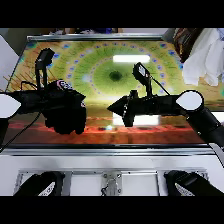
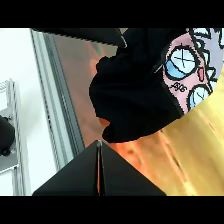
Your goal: Fold the clothes and pants, and hang the long-sleeved shirts on hangers.
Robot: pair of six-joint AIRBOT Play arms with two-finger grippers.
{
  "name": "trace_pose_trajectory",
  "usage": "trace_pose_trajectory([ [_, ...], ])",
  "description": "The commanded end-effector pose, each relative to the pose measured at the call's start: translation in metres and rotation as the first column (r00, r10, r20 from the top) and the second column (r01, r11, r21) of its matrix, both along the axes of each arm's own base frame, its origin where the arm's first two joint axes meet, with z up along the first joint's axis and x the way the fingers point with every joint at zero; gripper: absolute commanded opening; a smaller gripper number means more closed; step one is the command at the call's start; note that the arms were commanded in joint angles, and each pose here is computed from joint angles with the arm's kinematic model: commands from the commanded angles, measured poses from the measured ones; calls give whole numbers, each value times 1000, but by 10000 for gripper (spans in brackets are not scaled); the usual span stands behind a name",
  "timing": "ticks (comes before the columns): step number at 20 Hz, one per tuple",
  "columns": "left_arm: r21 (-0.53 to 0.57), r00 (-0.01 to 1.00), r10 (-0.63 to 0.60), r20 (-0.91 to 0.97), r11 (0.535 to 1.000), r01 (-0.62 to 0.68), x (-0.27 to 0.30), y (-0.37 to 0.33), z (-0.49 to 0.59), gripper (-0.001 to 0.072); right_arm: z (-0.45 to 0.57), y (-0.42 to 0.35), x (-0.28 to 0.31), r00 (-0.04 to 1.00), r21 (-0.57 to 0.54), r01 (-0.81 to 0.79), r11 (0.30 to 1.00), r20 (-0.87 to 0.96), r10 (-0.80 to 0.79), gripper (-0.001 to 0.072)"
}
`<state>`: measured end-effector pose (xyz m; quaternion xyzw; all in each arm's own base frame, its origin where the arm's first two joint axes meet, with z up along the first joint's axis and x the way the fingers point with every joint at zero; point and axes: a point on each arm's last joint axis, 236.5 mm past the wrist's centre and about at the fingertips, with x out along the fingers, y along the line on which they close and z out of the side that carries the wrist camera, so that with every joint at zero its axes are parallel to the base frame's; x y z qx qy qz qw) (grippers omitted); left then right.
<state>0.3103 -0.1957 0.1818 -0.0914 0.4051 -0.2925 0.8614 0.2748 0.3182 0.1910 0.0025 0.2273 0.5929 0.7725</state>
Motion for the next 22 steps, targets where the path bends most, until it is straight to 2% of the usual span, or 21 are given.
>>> trace_pose_trajectory([
  [1,0,1000,0,1,1000,0,0,0,0,21,0,0,0,1000,0,-1,1000,-1,1,19],
  [8,2,1000,1,10,1000,-1,1,0,1,22,0,0,0,1000,0,-1,1000,-2,1,20],
  [9,24,999,-2,54,1000,1,8,4,3,208,0,0,0,1000,0,-1,1000,-2,1,19],
  [10,61,995,19,99,998,-25,18,13,4,692,0,0,0,1000,0,-1,1000,-2,1,19],
  [12,159,976,102,192,978,-133,47,50,4,699,0,0,0,1000,0,-1,1000,-1,1,19],
  [15,299,951,279,134,903,-308,83,125,-39,699,0,0,0,1000,0,-1,1000,-1,1,20],
  [18,369,924,383,-12,860,-352,106,170,-106,698,0,0,-1,1000,0,-2,1000,-1,2,19],
  [22,426,871,455,-187,836,-346,120,198,-195,698,0,0,0,1000,0,-2,1000,-2,2,19],
])
